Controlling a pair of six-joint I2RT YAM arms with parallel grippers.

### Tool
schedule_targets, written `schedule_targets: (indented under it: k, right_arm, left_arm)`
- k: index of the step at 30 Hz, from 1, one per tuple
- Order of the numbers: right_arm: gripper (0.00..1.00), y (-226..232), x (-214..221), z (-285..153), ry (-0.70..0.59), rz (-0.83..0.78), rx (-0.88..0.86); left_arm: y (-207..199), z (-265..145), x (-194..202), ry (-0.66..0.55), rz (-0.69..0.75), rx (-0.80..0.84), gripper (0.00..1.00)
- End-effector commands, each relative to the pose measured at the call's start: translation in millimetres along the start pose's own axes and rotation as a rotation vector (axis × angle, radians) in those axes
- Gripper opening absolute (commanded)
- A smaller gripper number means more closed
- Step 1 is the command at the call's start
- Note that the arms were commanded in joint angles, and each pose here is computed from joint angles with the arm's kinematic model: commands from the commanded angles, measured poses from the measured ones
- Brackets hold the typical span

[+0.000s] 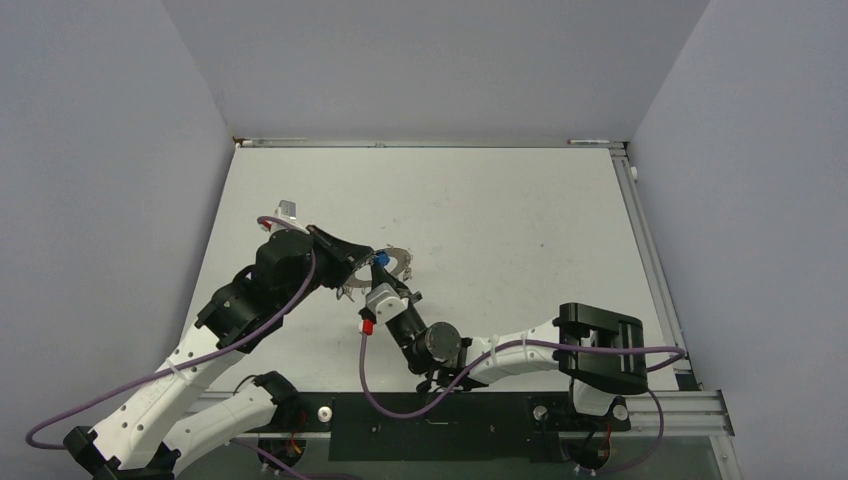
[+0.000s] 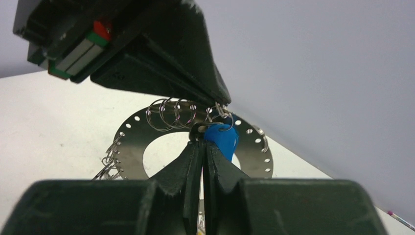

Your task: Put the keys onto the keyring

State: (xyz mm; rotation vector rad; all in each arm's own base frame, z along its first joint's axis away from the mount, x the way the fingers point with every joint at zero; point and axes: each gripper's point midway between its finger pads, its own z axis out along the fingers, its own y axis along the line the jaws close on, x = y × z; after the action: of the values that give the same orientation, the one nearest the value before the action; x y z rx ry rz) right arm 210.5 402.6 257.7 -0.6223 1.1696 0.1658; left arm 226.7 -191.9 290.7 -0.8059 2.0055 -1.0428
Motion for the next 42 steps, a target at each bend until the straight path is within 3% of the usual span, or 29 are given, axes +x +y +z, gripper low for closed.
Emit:
schedule_targets:
  k: [1, 11, 26, 30, 36, 42]
  right_arm:
    - [0.05, -11.2, -16.3, 4.0, 0.015, 0.083, 0.006]
    - [0.05, -26.4, 6.9, 7.3, 0.156, 0.204, -0.018]
    - [0.05, -29.2, 21.2, 0.0, 0.219, 0.235, -0.027]
    - [0.06, -25.5, 17.0, -11.7, 0.228, 0.249, -0.114]
    - [0.38, -27.1, 2.9, -39.5, 0.264, 0.311, -0.282]
    - [0.55, -28.0, -20.3, -61.1, 0.257, 0.383, -0.477]
  left_arm:
    - [-19.2, -5.1, -12.4, -0.048, -0.04, 0.069, 0.0]
    - [-27.0, -11.1, -6.2, 0.005, 0.001, 0.071, 0.0]
    - [-42.1, -24.8, 1.7, 0.087, 0.051, 0.086, 0.0]
    - [-39.3, -22.1, -0.8, 0.074, 0.074, 0.077, 0.0]
    - [-44.4, -18.5, 0.6, 0.076, 0.136, 0.12, 0.0]
    - [-53.9, -19.3, 5.2, 0.101, 0.337, 0.21, 0.0]
